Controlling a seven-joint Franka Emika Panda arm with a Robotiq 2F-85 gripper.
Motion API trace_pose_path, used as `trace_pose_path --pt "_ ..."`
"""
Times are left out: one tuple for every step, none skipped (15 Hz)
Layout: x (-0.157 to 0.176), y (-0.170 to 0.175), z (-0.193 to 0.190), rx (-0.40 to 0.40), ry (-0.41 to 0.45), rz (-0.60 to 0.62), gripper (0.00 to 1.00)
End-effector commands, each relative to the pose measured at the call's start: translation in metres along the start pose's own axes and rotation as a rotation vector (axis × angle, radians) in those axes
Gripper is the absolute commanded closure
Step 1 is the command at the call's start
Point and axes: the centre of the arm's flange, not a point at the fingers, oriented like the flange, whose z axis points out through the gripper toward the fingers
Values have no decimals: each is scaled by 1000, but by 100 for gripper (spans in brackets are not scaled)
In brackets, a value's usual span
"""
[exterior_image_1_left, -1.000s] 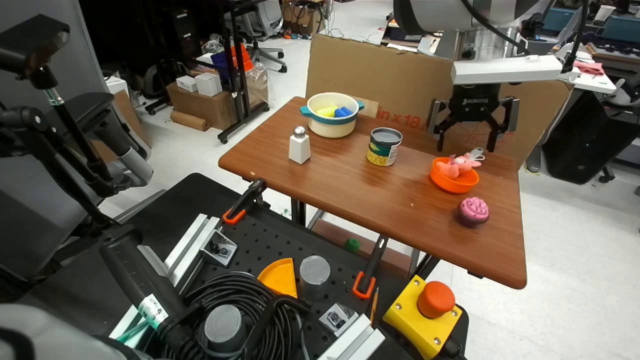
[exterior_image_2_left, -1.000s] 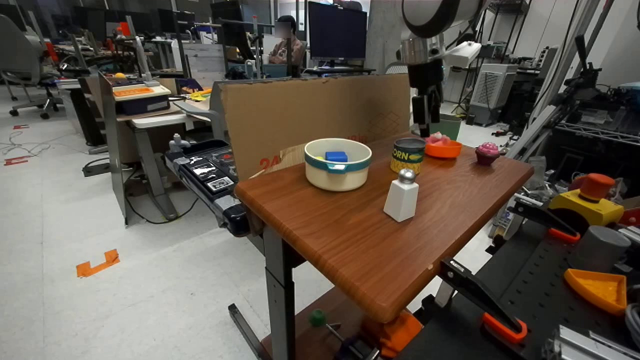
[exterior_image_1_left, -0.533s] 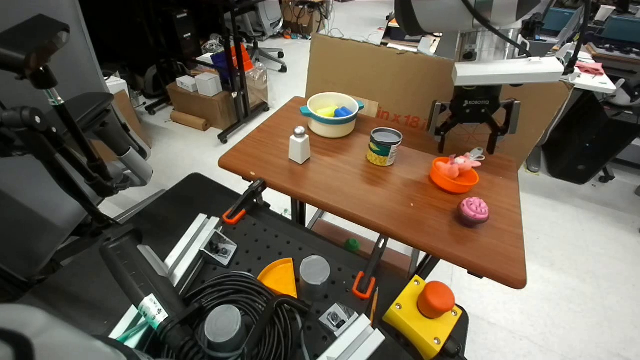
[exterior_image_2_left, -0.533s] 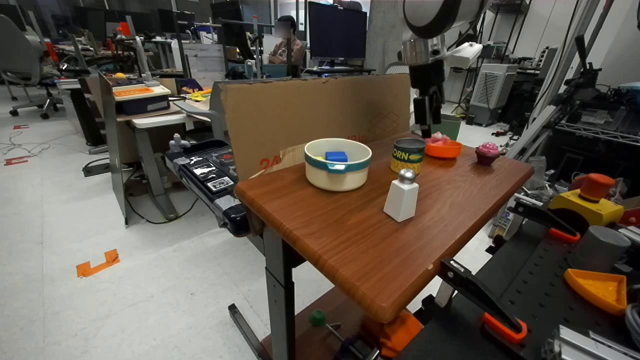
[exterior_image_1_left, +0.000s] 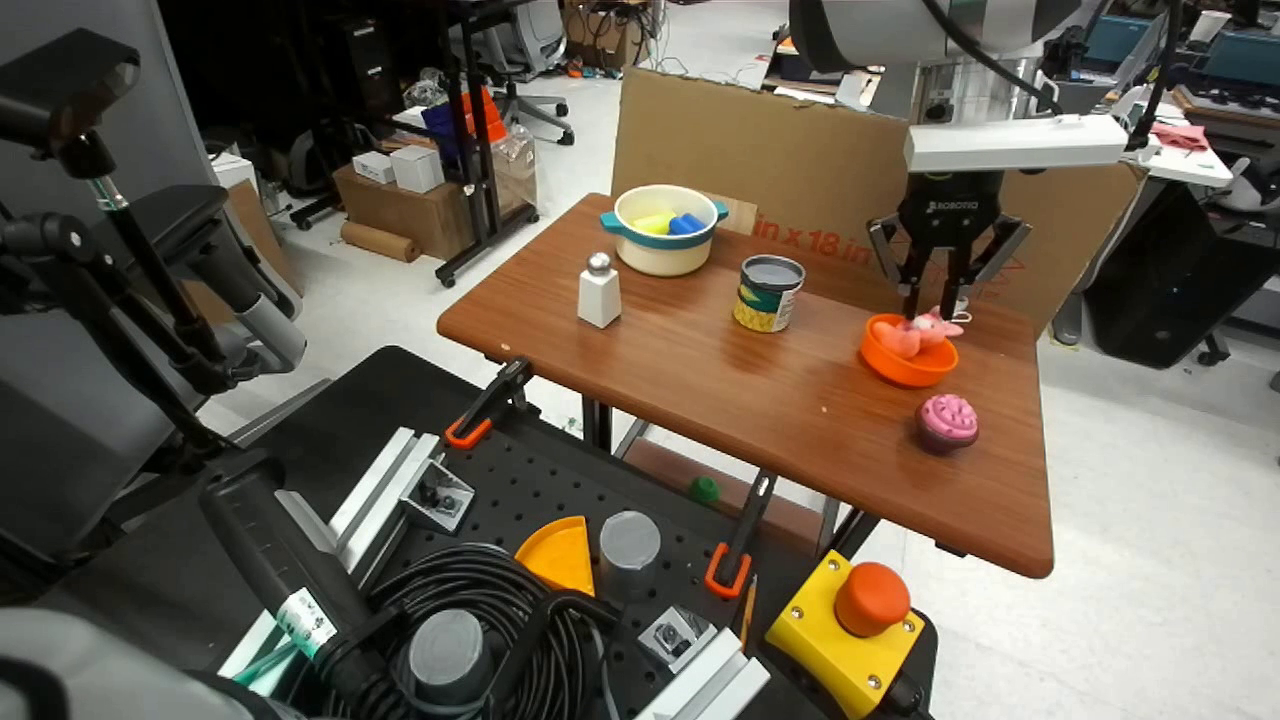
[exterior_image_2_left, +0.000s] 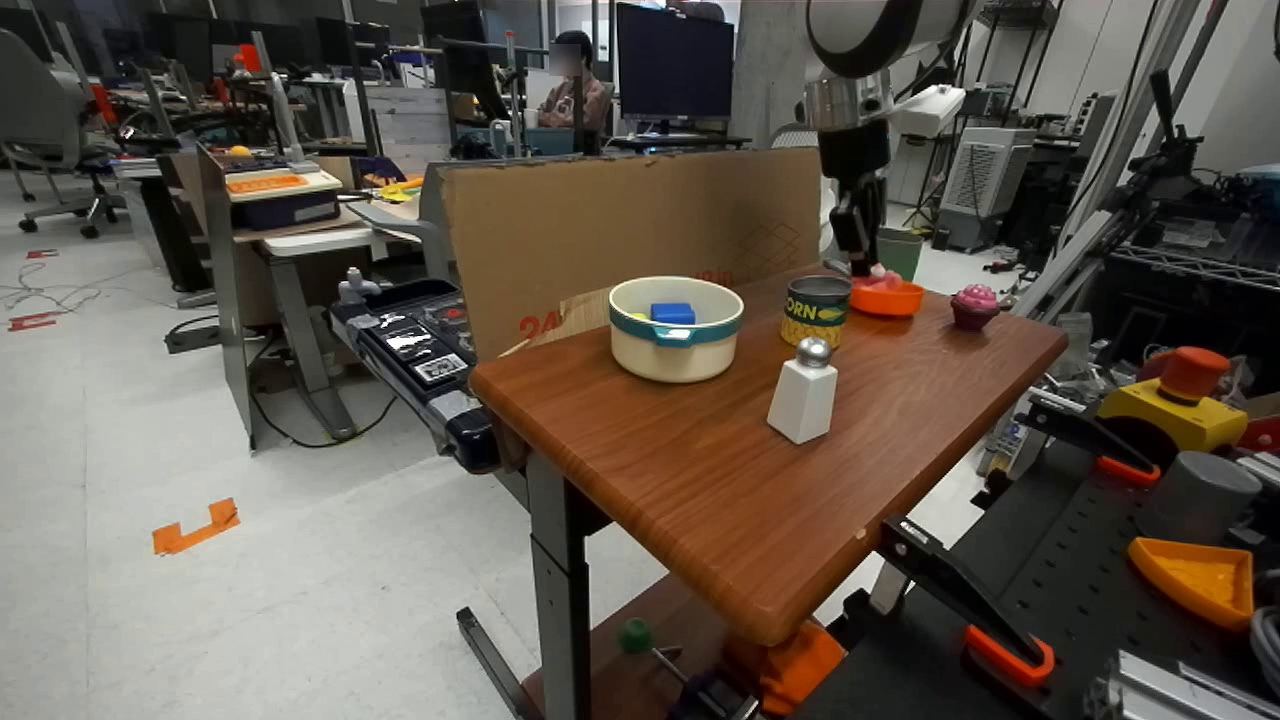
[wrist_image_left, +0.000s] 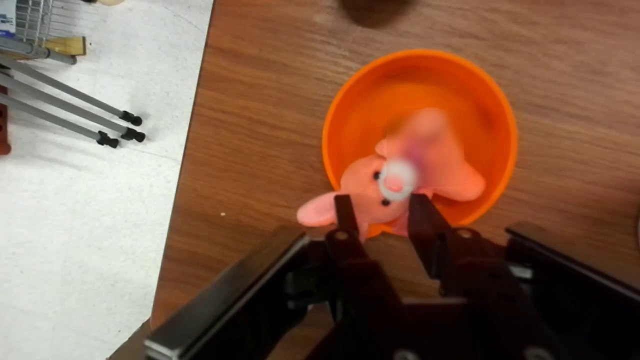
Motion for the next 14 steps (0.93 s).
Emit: trace_pose_path --pt "-4 -1 -1 13 -6 -9 97" --pt "-3 -1 -1 12 -7 -8 100" --pt "-3 -1 -1 12 -8 -8 100" --pt "-3 -1 -1 12 -8 -7 100" --pt "-3 -1 -1 12 -8 -6 100" --pt "-4 -1 -2 12 -9 -5 100" --pt "-4 -1 -2 11 -9 -4 100" --pt "-4 -2 -2 11 -9 -4 100" --pt "-4 -2 -3 9 -8 -3 100" --pt "-4 -2 -4 8 -8 -1 100" --pt "-5 -2 -5 6 -7 1 100" --pt "-5 -2 -6 5 -7 2 100" --pt "-6 -3 -7 5 -7 1 100" --pt "-6 -6 -9 -2 -7 0 100"
